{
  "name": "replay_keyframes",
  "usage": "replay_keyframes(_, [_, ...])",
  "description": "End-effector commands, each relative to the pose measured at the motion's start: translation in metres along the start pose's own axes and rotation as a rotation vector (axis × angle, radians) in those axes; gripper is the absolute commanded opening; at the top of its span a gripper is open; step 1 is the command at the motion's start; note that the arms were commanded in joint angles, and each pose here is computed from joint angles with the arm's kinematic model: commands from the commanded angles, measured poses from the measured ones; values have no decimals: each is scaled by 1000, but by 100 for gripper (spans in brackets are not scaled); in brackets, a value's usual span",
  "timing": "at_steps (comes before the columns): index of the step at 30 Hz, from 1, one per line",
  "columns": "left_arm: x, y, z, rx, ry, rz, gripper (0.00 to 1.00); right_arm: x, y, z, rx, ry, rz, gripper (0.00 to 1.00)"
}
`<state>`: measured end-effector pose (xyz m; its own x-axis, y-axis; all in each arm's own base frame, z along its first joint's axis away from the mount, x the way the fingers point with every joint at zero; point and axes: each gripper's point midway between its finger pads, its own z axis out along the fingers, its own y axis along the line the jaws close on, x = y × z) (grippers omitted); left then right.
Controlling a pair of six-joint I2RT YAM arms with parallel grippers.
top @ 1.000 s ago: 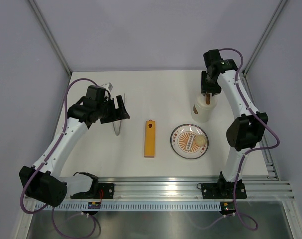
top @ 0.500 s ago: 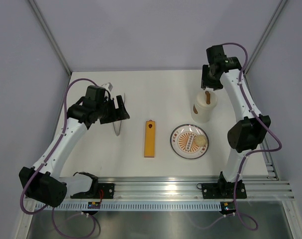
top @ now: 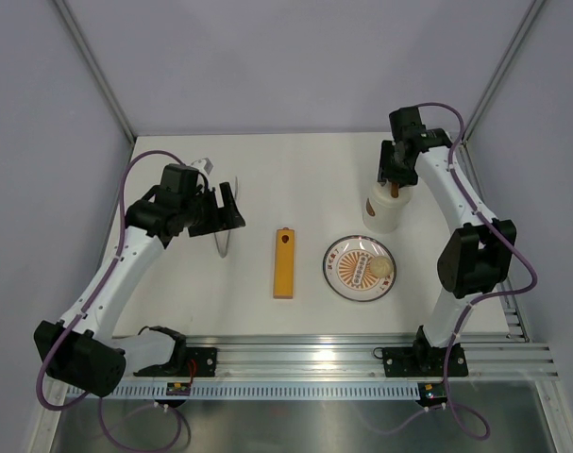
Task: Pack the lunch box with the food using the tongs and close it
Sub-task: Close the box lid on the packing box.
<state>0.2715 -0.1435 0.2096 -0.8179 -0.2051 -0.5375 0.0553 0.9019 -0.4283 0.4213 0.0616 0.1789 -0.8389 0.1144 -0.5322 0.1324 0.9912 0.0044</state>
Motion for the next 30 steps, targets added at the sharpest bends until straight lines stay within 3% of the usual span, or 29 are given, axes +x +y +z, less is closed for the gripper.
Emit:
replay_keyframes(1, [-4,-6,-7,38,-31,14,81,11,1,-10,-21,54,-3,54])
replay_keyframes(7, [-3,-6,-7,40,-33,13,81,-38,-1,-53,-17,-96,8,55])
replay_keyframes(13, [-3,-5,-9,34,-37,14,81,-56,-4,-52,18,-122,14,58])
replay_keyframes(19, [0,-3,-9,27,-32,19,81,-42,-6,-20,38,-68,28,62])
replay_keyframes(24, [2,-2,-7,27,-23,20,81,-4,-4,25,43,52,22,62])
replay_keyframes(30, [2,-2,-5,29,-20,20,81,13,0,27,4,72,40,62])
